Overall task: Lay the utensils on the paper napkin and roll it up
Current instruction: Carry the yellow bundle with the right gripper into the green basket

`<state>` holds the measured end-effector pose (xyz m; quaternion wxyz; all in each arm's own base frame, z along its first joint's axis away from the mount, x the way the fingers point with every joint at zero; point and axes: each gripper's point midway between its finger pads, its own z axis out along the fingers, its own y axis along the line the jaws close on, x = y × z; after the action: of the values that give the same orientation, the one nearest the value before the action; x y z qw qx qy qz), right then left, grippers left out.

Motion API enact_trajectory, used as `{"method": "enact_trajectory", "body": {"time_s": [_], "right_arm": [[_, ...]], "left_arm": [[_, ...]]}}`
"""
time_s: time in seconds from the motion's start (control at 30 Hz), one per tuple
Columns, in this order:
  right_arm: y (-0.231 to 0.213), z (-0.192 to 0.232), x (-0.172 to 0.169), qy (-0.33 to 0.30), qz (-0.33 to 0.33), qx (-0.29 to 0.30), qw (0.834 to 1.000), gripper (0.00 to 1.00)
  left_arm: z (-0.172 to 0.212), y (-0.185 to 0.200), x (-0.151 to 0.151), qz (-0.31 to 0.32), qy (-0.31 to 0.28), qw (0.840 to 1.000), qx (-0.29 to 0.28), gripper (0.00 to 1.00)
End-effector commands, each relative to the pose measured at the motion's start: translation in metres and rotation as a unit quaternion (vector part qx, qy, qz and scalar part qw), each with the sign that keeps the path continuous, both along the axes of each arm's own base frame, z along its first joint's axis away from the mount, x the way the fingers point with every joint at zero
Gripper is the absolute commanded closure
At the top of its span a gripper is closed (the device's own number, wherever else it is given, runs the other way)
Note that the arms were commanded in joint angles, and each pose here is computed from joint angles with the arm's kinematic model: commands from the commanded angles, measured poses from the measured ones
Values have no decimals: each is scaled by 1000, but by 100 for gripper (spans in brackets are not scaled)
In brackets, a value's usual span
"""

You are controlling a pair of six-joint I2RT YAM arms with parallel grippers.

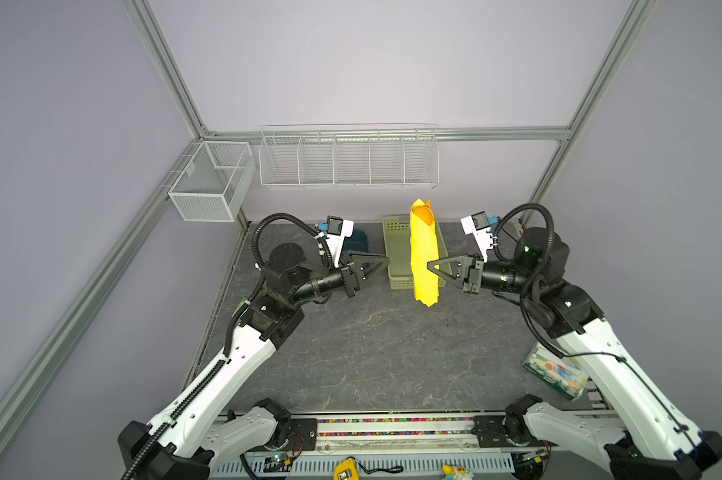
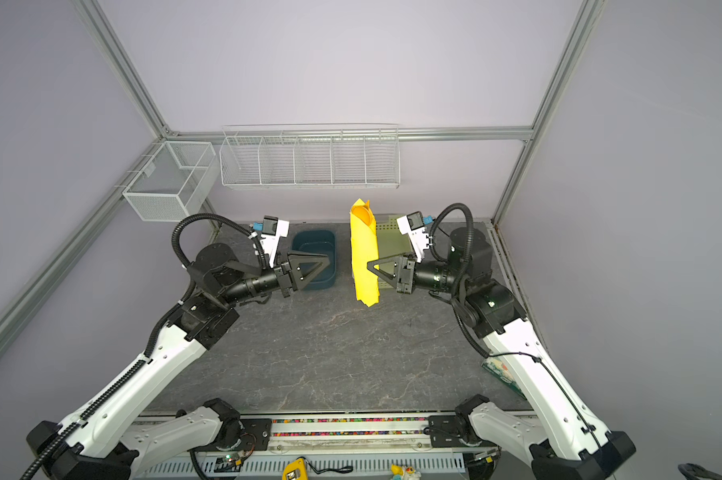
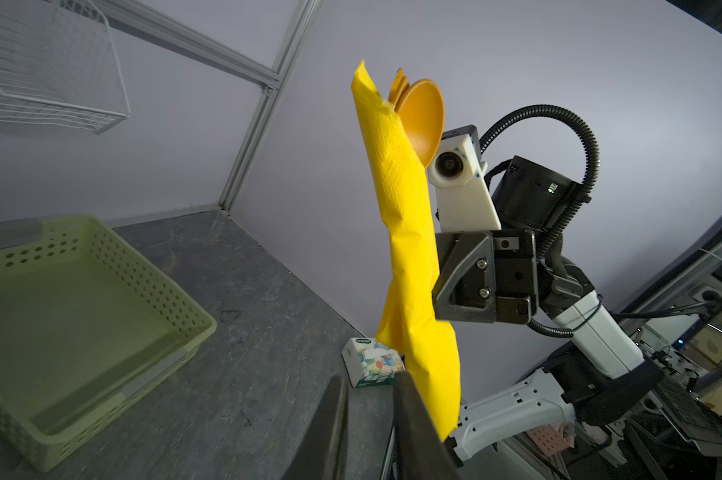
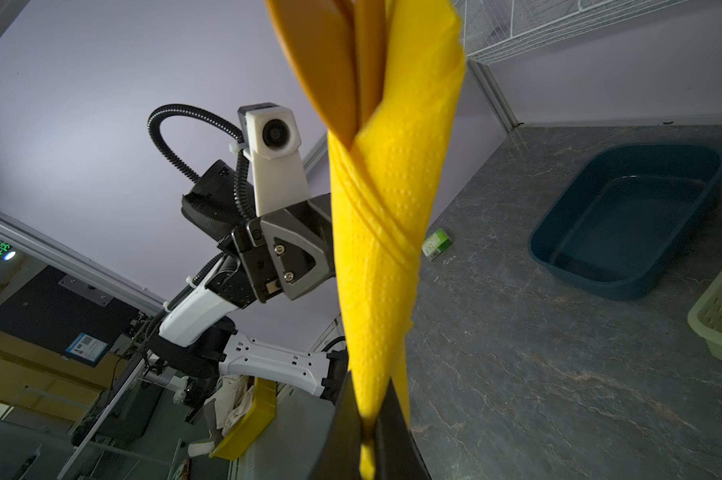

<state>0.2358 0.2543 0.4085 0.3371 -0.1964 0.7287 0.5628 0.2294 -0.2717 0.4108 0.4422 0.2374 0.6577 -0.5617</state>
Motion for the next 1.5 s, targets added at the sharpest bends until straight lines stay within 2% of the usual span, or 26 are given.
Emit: {"method": "enact_trajectory", "body": {"time_s": [0.0,0.13,0.27,0.43,0.73,1.03,1.47], "right_arm": [[5,-5,30,-1,11,0,1000,94],[9,-32,77,34,6,-10,999,94],[15,-73,120,90,4,-23,996,93],[15,-137,179,178,-13,-25,984,94],[21,-232,265,279,-16,-34,959,93],[17,-303,298,334,-33,-72,939,93],[24,-351,309,372,-29,-78,925,93]], "left_arm": [[-24,19,9,33,22,999,35,79],[-45,44,25,69,45,994,68,79],[-56,60,39,85,62,992,73,80],[-63,62,48,89,71,991,75,80],[-68,62,49,88,86,989,81,80],[-73,65,50,98,100,986,90,81],[-81,66,55,106,104,984,101,81]]}}
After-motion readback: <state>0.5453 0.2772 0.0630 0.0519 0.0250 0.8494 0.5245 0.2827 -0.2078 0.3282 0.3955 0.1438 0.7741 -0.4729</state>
